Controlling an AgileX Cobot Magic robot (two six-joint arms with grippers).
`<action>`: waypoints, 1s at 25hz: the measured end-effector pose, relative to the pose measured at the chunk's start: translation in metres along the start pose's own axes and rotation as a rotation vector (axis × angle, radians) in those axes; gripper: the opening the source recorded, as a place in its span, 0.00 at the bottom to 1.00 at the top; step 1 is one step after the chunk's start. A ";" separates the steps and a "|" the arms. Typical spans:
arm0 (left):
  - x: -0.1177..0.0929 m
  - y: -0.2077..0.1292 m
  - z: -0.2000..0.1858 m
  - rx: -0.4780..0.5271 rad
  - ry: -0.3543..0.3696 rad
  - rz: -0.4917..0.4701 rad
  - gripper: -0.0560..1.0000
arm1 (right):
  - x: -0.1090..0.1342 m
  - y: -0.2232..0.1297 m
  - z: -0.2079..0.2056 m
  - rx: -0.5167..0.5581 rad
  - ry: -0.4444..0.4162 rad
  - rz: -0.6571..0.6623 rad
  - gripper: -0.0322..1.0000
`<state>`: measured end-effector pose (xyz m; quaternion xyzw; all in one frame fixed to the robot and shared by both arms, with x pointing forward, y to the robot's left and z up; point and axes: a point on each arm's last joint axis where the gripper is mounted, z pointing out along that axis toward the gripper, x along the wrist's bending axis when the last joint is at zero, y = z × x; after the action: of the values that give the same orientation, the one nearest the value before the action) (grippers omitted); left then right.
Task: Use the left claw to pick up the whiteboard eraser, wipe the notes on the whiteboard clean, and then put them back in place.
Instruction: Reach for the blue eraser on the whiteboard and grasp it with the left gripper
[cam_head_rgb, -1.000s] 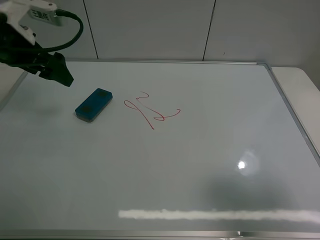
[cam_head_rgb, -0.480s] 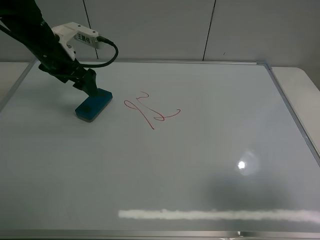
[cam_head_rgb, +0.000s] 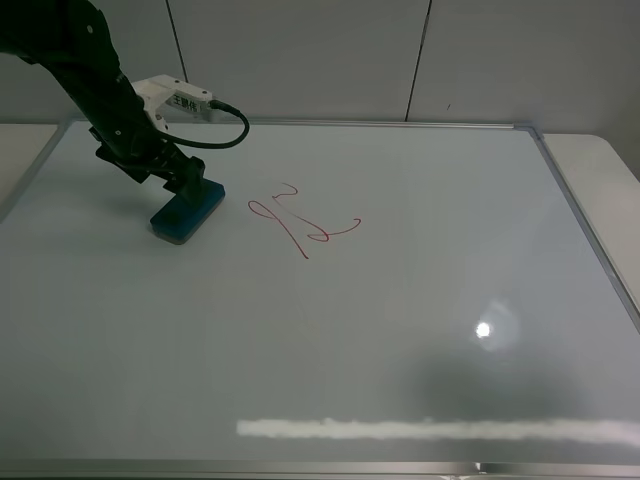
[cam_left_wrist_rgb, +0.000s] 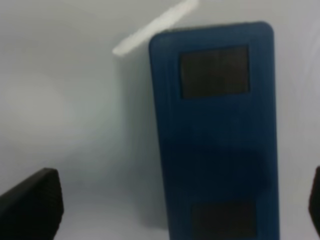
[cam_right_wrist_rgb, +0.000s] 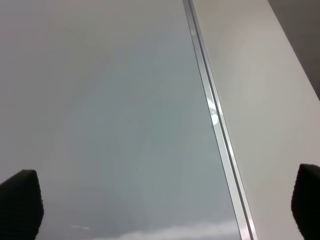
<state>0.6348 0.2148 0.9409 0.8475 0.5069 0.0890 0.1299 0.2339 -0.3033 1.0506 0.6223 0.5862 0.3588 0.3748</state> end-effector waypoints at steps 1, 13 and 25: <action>0.000 0.000 0.002 0.004 0.001 -0.002 0.99 | 0.000 0.000 0.000 0.000 0.000 0.000 0.99; -0.004 0.000 0.007 0.013 0.007 -0.018 0.99 | 0.000 0.000 0.000 0.000 0.000 0.000 0.99; -0.010 -0.001 0.034 0.041 -0.001 -0.002 0.99 | 0.000 0.000 0.000 0.000 0.000 0.000 0.99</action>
<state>0.6385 0.2017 0.9079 0.8494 0.5095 0.0779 0.1131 0.2339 -0.3033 1.0506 0.6223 0.5862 0.3588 0.3748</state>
